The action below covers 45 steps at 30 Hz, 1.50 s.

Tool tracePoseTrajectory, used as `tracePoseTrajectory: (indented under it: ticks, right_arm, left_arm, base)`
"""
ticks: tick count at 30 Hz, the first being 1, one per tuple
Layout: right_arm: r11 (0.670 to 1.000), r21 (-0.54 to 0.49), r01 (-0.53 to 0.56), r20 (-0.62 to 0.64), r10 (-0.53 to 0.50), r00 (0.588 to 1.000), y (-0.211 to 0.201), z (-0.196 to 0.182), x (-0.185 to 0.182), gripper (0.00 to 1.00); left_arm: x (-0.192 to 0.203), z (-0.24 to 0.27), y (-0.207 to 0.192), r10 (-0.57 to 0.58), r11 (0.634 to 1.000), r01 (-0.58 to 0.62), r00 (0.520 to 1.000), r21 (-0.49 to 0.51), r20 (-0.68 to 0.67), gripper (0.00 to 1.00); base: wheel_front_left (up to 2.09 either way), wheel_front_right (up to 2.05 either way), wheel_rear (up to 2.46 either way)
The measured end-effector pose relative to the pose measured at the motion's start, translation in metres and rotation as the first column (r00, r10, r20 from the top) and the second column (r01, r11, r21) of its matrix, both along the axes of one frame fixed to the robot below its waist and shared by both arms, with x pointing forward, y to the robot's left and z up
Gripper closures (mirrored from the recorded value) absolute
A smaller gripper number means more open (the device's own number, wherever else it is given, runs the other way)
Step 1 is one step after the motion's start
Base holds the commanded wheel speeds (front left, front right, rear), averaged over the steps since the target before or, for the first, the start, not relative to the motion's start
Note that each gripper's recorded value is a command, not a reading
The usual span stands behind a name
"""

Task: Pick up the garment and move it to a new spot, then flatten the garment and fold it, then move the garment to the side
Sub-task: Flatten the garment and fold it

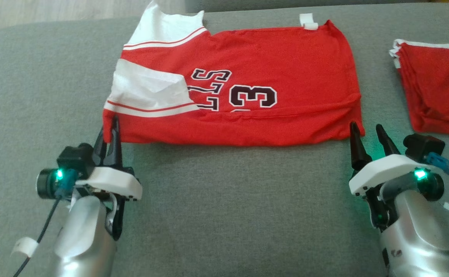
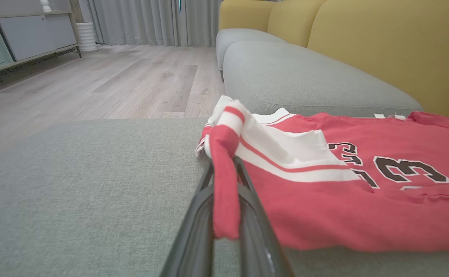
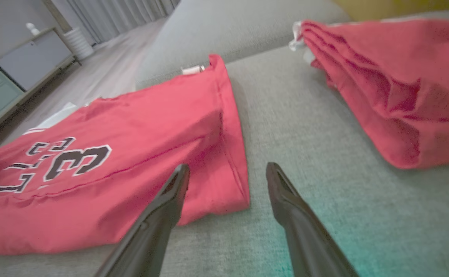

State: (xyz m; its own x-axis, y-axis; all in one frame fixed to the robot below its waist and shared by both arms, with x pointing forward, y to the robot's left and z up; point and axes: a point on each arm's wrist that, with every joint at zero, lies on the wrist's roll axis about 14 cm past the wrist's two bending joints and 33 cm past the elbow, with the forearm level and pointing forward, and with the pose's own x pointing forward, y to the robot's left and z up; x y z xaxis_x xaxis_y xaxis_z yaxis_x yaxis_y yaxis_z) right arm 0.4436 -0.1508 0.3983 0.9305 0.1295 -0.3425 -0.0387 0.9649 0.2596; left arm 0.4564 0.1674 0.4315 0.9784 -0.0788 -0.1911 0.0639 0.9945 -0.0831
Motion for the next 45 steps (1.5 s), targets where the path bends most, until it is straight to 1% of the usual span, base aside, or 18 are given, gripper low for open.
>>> tracePoseTrajectory:
  ticks: [4, 6, 10, 11, 12, 13, 14, 16, 19, 23, 27, 34, 37, 42, 43, 44, 45]
  right_arm:
    - [1.0, 0.02, 0.007, -0.094, -0.005, 0.996, 0.003, -0.021, 0.002, 0.0]
    - [0.999, 0.048, 0.014, -0.14, -0.007, 0.99, 0.007, -0.031, 0.006, 0.0]
    - [0.998, 0.064, -0.003, -0.141, 0.012, 0.99, 0.017, -0.029, 0.022, 0.0]
    - [0.998, 0.062, -0.009, -0.142, 0.018, 0.99, 0.019, -0.03, 0.023, 0.03]
    - [0.998, 0.059, -0.014, -0.146, 0.023, 0.989, 0.02, -0.03, 0.024, 0.58]
    - [0.998, 0.058, -0.016, -0.147, 0.024, 0.989, 0.021, -0.031, 0.025, 0.58]
    - [0.999, 0.049, -0.023, -0.142, 0.03, 0.989, 0.021, -0.03, 0.025, 1.0]
    - [0.999, 0.029, -0.031, -0.125, 0.034, 0.992, 0.02, -0.029, 0.024, 1.0]
    - [0.997, -0.044, -0.058, -0.086, 0.054, 0.995, 0.017, -0.026, 0.019, 1.0]
    - [0.997, -0.071, -0.032, -0.039, 0.029, 0.999, 0.005, -0.013, 0.017, 1.0]
    - [0.998, -0.059, 0.026, 0.001, -0.026, 1.0, -0.011, 0.0, 0.008, 1.0]
    - [0.996, -0.049, 0.068, -0.013, -0.069, 0.998, -0.023, -0.007, -0.036, 1.0]
    - [0.995, -0.011, 0.102, -0.022, -0.102, 0.995, -0.027, -0.008, -0.05, 1.0]
    - [0.995, -0.012, 0.102, -0.03, -0.103, 0.994, -0.03, -0.01, -0.068, 1.0]
    - [0.995, -0.012, 0.102, -0.035, -0.102, 0.994, -0.03, -0.012, -0.072, 0.59]
    - [0.994, -0.013, 0.104, -0.033, -0.104, 0.994, -0.031, -0.012, -0.075, 0.0]
    - [0.994, -0.012, 0.108, -0.025, -0.108, 0.994, -0.032, -0.011, -0.077, 0.0]
  left_arm:
    - [-0.007, -0.002, -0.001, -0.014, 1.0, 0.014, 1.0, 0.013, 0.0, 1.0]
    - [-0.007, -0.001, 0.0, -0.015, 1.0, 0.015, 1.0, 0.012, 0.004, 1.0]
    - [-0.007, -0.005, -0.004, -0.028, 0.999, 0.029, 1.0, 0.015, -0.005, 1.0]
    - [-0.007, -0.006, -0.005, -0.031, 0.999, 0.031, 1.0, 0.015, -0.007, 1.0]
    - [-0.007, -0.006, -0.005, -0.032, 0.999, 0.032, 0.999, 0.015, -0.008, 1.0]
    - [-0.007, -0.006, -0.006, -0.033, 0.999, 0.033, 0.999, 0.015, -0.008, 1.0]
    - [-0.007, -0.006, -0.006, -0.034, 0.999, 0.034, 0.999, 0.015, -0.008, 1.0]
    - [-0.007, -0.006, -0.008, -0.037, 0.999, 0.038, 0.999, 0.015, -0.01, 1.0]
    - [-0.008, -0.006, -0.01, -0.044, 0.999, 0.044, 0.999, 0.016, -0.01, 1.0]
    - [-0.017, -0.007, -0.011, -0.05, 0.999, 0.05, 0.999, 0.018, -0.019, 1.0]
    - [-0.033, -0.011, -0.013, -0.056, 0.998, 0.056, 0.998, 0.019, -0.034, 1.0]
    - [-0.061, -0.012, -0.019, -0.065, 0.998, 0.065, 0.997, -0.004, -0.042, 1.0]
    - [-0.078, -0.018, -0.022, -0.072, 0.997, 0.072, 0.996, -0.006, -0.06, 1.0]
    - [-0.095, -0.025, -0.025, -0.082, 0.997, 0.082, 0.993, -0.009, -0.08, 1.0]
    - [-0.098, -0.026, -0.026, -0.087, 0.996, 0.086, 0.993, -0.009, -0.083, 1.0]
    - [-0.099, -0.027, -0.027, -0.09, 0.996, 0.09, 0.992, -0.01, -0.086, 1.0]
    - [-0.101, -0.028, -0.028, -0.092, 0.996, 0.092, 0.992, -0.011, -0.088, 0.77]
  base:
    - [0.0, 0.0, 0.0]
    - [0.0, 0.0, 0.0]
    - [0.0, 0.0, 0.0]
    - [0.0, 0.0, 0.0]
    - [0.0, 0.0, 0.0]
    - [0.0, 0.0, 0.0]
    - [0.0, 0.0, 0.0]
    - [0.0, 0.0, 0.0]
    - [0.0, 0.0, 0.0]
    - [0.0, 0.0, 0.0]
    - [0.0, 0.0, 0.0]
    - [0.0, 0.0, 0.0]
    - [0.0, 0.0, 0.0]
    - [0.0, 0.0, 0.0]
    - [0.0, 0.0, 0.0]
    - [0.0, 0.0, 0.0]
    - [0.0, 0.0, 0.0]
